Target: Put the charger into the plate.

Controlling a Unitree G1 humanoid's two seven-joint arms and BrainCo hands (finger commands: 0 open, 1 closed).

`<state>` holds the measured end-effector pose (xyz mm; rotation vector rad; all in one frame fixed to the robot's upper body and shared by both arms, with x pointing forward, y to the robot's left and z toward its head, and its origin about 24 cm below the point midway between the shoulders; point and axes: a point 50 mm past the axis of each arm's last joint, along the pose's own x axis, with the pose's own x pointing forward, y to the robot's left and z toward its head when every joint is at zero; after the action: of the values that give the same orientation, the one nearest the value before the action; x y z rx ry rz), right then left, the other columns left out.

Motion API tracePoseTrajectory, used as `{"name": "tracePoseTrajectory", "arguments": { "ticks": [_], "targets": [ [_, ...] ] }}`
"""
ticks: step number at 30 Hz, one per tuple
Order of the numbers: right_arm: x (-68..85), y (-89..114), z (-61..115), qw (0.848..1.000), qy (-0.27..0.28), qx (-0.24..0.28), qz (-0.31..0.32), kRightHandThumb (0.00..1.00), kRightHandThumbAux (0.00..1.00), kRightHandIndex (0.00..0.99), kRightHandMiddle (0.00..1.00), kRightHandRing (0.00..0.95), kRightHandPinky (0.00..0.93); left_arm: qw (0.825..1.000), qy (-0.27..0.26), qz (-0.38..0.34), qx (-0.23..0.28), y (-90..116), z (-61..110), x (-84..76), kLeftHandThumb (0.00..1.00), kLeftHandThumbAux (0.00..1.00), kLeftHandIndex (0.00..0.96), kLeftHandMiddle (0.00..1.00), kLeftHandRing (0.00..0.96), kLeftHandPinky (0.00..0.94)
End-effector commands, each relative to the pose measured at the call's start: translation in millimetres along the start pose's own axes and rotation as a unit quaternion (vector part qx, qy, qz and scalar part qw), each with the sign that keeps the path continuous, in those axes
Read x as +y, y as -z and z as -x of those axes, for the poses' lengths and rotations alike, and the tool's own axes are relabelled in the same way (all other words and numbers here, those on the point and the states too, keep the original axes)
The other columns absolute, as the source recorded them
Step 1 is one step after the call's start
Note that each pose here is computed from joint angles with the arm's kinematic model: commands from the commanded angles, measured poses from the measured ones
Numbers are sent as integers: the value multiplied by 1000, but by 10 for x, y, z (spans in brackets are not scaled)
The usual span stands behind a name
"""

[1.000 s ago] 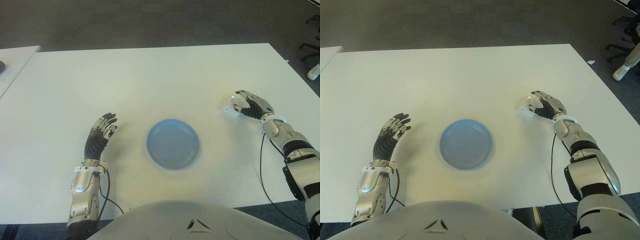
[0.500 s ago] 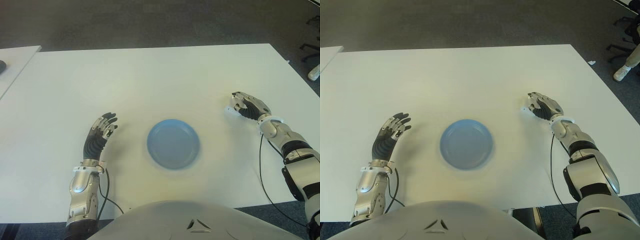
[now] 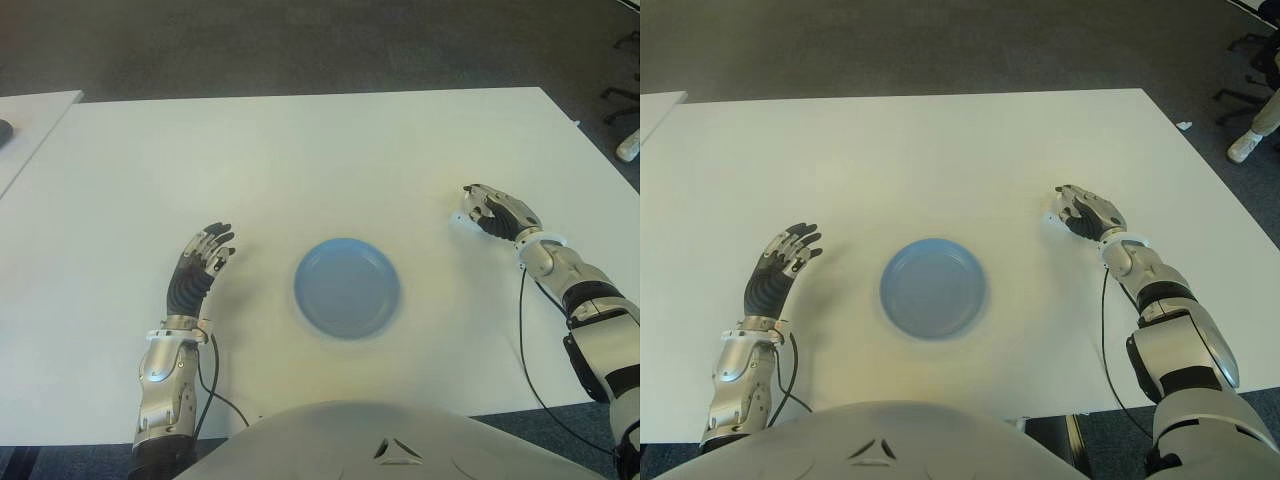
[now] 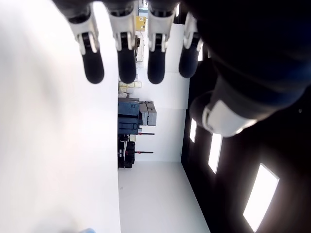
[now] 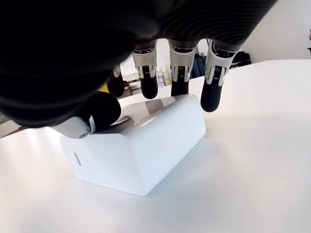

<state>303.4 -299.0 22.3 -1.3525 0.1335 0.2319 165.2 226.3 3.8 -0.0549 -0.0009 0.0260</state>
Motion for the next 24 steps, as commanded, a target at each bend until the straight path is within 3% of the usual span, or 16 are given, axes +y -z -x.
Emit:
{"name": "tracePoseTrajectory", "arguments": {
  "ticks": [1, 24],
  "targets": [
    [195, 1, 55, 999, -38, 5, 3, 319, 433, 0, 67, 126, 204, 1000, 2, 0, 8, 23, -10, 8, 451, 678, 198, 199, 199, 244],
    [113, -24, 16, 1000, -13, 0, -4, 264, 426, 0, 81, 114, 151, 1000, 3, -2, 9, 45, -46, 41, 448, 674, 196, 188, 184, 213]
  ]
}}
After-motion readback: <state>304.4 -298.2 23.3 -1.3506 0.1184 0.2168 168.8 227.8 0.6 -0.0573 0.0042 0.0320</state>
